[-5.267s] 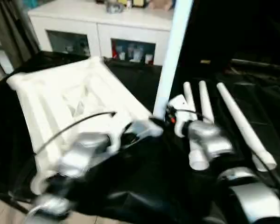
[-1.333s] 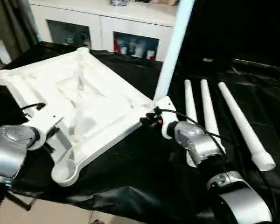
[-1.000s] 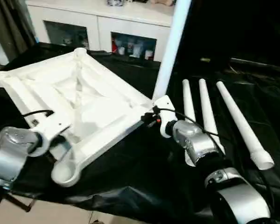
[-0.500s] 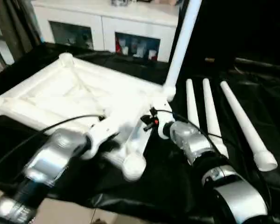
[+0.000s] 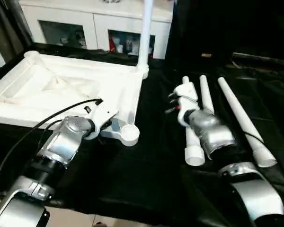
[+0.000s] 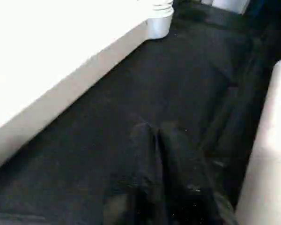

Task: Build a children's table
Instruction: Insert table leg to table base

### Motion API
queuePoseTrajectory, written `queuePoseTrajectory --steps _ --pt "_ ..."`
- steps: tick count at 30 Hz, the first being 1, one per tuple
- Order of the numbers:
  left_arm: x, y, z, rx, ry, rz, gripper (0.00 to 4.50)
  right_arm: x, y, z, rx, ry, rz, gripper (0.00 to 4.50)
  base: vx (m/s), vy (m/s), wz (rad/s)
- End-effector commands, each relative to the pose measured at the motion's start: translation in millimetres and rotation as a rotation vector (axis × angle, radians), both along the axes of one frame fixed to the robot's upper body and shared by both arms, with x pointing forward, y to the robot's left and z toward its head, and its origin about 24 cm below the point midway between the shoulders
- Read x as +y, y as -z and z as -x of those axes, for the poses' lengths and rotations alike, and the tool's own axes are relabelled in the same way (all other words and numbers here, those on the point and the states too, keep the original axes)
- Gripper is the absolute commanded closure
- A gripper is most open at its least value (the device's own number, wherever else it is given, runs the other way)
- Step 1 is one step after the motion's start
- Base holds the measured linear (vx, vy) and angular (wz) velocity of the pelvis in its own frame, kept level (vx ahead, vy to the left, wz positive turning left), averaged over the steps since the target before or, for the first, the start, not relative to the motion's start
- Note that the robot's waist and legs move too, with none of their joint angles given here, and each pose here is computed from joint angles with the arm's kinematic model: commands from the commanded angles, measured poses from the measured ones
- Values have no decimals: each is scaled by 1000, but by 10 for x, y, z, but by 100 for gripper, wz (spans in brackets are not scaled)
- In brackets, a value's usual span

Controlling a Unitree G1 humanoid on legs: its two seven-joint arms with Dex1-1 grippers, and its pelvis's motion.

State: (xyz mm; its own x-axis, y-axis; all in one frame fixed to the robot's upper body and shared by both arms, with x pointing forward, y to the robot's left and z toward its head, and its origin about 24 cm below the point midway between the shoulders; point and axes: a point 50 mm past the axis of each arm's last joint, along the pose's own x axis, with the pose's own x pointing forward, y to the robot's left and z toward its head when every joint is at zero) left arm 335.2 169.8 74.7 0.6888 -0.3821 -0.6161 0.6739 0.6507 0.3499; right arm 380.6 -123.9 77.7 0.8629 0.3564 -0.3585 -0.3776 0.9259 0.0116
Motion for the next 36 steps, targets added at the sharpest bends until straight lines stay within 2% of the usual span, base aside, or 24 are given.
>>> queuePoseTrajectory --steps 1,3,5,7,10,11,12,15,16,18,22,23,27,28,31,33,36 --pt "-98 -97 34 -13 69 60 450 -102 -104 -44 18 52 19 372 0 0 0" --pt "-115 -113 87 11 97 88 450 -207 -127 -53 71 105 53 365 0 0 0" --pt "-115 -126 105 15 107 94 450 -252 -143 -55 91 129 62 340 0 0 0" --pt "-106 -184 124 6 109 102 450 -369 -220 -42 135 189 67 321 0 0 0" --pt "-104 -204 125 2 108 106 450 -398 -242 -36 148 201 64 307 0 0 0" --pt "-91 -248 109 -19 97 105 450 -442 -280 -29 159 218 59 285 0 0 0" --pt "-60 -309 72 -46 68 105 417 -500 -313 -17 176 236 62 278 0 0 0" --pt "2 -455 77 -41 77 122 404 -635 -336 48 249 272 85 253 0 0 0" --pt "4 -465 81 -39 80 125 404 -642 -335 54 254 274 87 253 0 0 0" --pt "4 -511 106 -26 100 150 369 -663 -327 78 272 278 85 223 0 0 0" --pt "-121 -650 289 42 250 280 359 -700 -272 171 341 291 43 206 0 0 0" --pt "-153 -652 327 60 275 302 334 -698 -267 186 353 294 34 187 0 0 0" --pt "-242 -639 416 97 328 331 307 -645 -246 252 412 271 -14 159 0 0 0" --pt "-248 -638 423 101 330 332 282 -638 -241 262 419 269 -12 137 0 0 0" --pt "-269 -633 445 108 338 334 277 -630 -191 300 444 264 11 126 0 0 0" --pt "-286 -635 478 117 351 338 237 -626 -157 337 475 269 22 94 0 0 0" --pt "-312 -642 510 119 358 348 229 -611 -73 390 543 268 30 77 0 0 0"
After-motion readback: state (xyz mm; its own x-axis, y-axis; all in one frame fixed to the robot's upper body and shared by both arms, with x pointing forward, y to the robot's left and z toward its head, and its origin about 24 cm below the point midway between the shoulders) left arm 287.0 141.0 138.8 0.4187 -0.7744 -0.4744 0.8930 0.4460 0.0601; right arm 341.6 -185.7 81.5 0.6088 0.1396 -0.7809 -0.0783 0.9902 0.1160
